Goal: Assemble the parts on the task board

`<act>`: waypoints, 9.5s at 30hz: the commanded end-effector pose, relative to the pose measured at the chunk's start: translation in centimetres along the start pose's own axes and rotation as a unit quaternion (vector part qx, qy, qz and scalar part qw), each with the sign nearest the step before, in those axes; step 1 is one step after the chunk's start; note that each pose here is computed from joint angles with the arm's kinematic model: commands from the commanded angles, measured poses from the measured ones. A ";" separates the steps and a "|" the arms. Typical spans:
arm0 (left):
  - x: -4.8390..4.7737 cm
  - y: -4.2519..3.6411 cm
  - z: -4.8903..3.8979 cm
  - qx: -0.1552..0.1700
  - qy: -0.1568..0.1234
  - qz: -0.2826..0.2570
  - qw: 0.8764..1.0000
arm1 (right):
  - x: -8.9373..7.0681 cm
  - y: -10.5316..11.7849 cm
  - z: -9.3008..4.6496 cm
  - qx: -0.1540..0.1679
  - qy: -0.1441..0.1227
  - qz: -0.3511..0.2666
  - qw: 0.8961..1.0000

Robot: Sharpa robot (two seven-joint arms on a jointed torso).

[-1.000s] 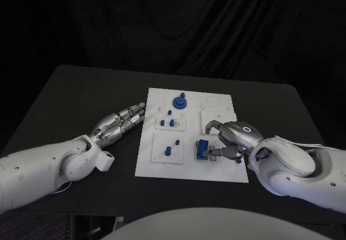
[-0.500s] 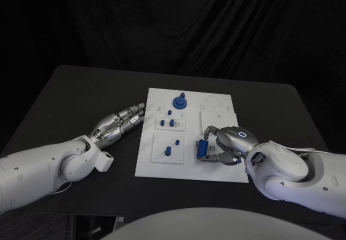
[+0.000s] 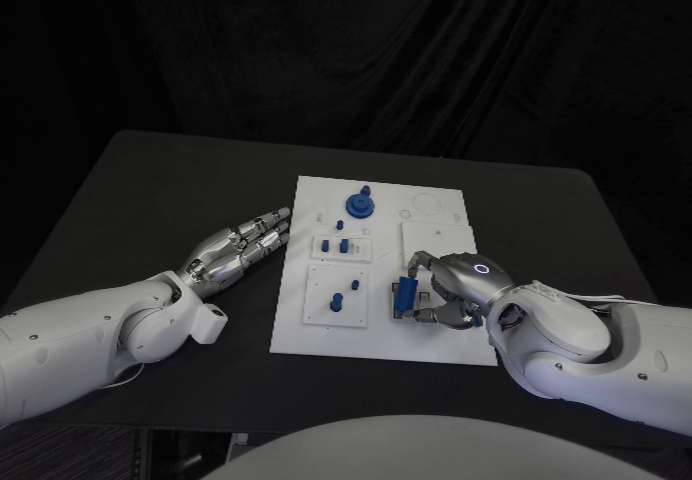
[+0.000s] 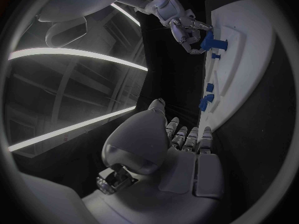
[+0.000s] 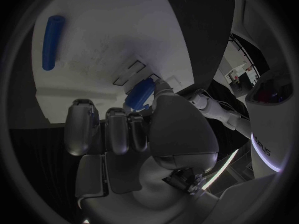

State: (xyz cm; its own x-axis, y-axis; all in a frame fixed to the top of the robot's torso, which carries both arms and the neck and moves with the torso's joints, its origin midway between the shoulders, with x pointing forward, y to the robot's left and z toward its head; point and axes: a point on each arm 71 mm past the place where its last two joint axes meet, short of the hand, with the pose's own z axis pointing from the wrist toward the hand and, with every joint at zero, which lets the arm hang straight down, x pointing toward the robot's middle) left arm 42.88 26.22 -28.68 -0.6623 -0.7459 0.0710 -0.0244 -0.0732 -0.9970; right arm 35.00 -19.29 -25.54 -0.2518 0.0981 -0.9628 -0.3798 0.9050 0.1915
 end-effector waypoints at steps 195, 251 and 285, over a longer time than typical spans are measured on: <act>0.26 -0.09 -0.14 0.041 0.006 -0.013 0.999 | -0.3 -7.4 -3.9 0.184 0.132 0.017 0.974; 0.37 0.24 0.03 0.034 0.011 -0.017 0.999 | -1.6 -6.0 -2.9 0.278 0.110 0.442 0.846; 0.47 0.34 0.17 0.031 0.014 -0.019 0.999 | 0.1 -4.9 -1.2 0.293 0.185 0.493 0.798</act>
State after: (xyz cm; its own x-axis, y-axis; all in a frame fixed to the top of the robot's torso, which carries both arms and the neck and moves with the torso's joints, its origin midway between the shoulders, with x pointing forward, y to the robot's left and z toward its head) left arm 42.79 25.86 -29.32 -0.6764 -0.7306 0.0937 -0.0413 -0.0894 -0.9951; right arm 35.91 -24.31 -26.14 -0.4441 0.8545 -0.2695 0.6160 0.5096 0.6007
